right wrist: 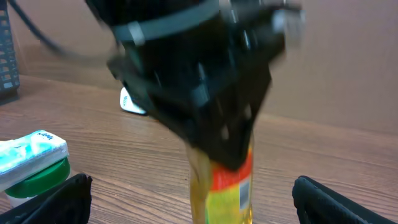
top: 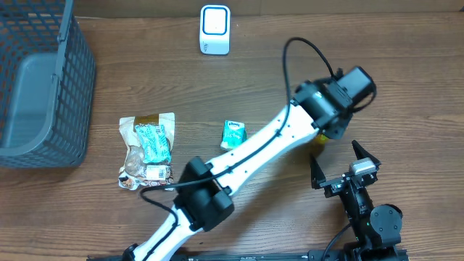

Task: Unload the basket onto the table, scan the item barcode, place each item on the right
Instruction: 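Carry the bottle with the left gripper right and lower it to the table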

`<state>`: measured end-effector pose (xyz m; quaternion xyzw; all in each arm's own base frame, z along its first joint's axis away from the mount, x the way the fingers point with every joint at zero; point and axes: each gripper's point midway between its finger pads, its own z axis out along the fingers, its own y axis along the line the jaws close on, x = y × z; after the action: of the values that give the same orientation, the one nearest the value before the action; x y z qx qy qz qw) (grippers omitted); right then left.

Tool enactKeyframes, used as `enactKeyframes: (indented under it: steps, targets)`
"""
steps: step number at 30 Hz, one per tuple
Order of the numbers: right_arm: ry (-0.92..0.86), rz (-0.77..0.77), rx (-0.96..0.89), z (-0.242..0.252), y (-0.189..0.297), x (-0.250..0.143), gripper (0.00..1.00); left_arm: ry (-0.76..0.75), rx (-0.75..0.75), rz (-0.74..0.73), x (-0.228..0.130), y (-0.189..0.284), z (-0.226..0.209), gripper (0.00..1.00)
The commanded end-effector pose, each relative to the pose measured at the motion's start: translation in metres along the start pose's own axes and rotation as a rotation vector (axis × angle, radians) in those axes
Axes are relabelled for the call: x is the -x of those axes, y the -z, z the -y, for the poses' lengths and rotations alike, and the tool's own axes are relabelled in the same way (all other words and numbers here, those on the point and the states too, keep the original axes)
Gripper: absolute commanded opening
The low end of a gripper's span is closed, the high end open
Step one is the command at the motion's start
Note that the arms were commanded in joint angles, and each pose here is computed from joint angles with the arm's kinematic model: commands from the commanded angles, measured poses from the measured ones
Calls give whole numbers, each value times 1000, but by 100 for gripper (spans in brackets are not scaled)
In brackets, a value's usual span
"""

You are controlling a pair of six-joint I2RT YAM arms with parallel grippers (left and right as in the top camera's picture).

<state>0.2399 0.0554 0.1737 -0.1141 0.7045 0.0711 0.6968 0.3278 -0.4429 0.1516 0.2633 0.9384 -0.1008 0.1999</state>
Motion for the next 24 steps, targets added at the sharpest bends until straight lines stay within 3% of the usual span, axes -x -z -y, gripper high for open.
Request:
enactKeyframes:
  steps: [1,24]
  targets:
    - [-2,2,-9,2,0,-2,100,30,64,19,4,-11,-9,5]
    - [-2,2,-9,2,0,-2,100,33,99,52,11,-19,-15,5]
